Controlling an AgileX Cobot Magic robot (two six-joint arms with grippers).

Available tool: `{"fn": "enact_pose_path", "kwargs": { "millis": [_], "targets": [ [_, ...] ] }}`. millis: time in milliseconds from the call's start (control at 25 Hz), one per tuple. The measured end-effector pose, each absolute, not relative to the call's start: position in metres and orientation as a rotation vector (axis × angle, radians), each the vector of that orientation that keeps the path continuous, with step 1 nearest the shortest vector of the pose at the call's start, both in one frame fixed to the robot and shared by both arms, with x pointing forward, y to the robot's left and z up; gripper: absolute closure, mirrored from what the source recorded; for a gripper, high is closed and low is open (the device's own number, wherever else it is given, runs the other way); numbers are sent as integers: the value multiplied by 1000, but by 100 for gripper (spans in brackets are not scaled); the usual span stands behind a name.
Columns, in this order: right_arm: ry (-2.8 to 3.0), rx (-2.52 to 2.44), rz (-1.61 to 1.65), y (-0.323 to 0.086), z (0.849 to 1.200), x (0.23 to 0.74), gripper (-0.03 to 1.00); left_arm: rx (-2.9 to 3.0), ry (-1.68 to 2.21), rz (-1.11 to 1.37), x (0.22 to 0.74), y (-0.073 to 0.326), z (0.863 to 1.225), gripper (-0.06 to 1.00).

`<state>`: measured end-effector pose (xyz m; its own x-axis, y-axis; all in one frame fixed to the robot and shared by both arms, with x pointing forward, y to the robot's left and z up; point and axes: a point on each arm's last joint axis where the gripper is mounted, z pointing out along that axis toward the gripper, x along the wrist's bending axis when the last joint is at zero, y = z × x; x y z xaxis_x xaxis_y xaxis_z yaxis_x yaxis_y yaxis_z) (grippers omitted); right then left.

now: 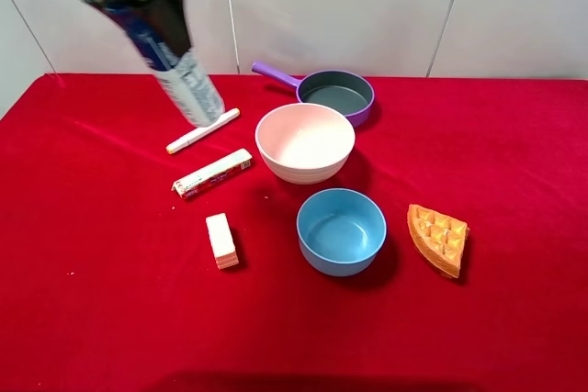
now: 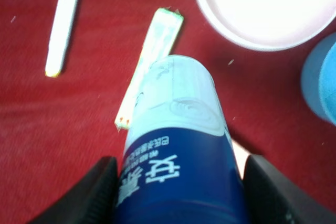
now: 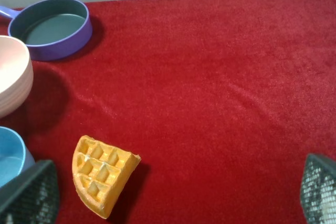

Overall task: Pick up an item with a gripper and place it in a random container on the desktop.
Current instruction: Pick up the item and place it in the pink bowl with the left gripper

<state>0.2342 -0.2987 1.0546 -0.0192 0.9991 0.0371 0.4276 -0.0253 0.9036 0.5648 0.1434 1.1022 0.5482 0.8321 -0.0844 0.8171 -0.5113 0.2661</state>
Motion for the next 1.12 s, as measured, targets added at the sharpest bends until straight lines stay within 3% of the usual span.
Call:
{"fn": "enact_pose_path", "kwargs": {
  "millis": [600, 1120],
  "targets": [
    [1534, 1540, 1011, -299, 1055, 234, 28, 2568, 1144, 74, 589, 58, 1088, 43],
    [1534, 1540, 1011, -299, 1055, 234, 28, 2655, 1145, -7, 602, 33, 1040, 43]
  ]
}}
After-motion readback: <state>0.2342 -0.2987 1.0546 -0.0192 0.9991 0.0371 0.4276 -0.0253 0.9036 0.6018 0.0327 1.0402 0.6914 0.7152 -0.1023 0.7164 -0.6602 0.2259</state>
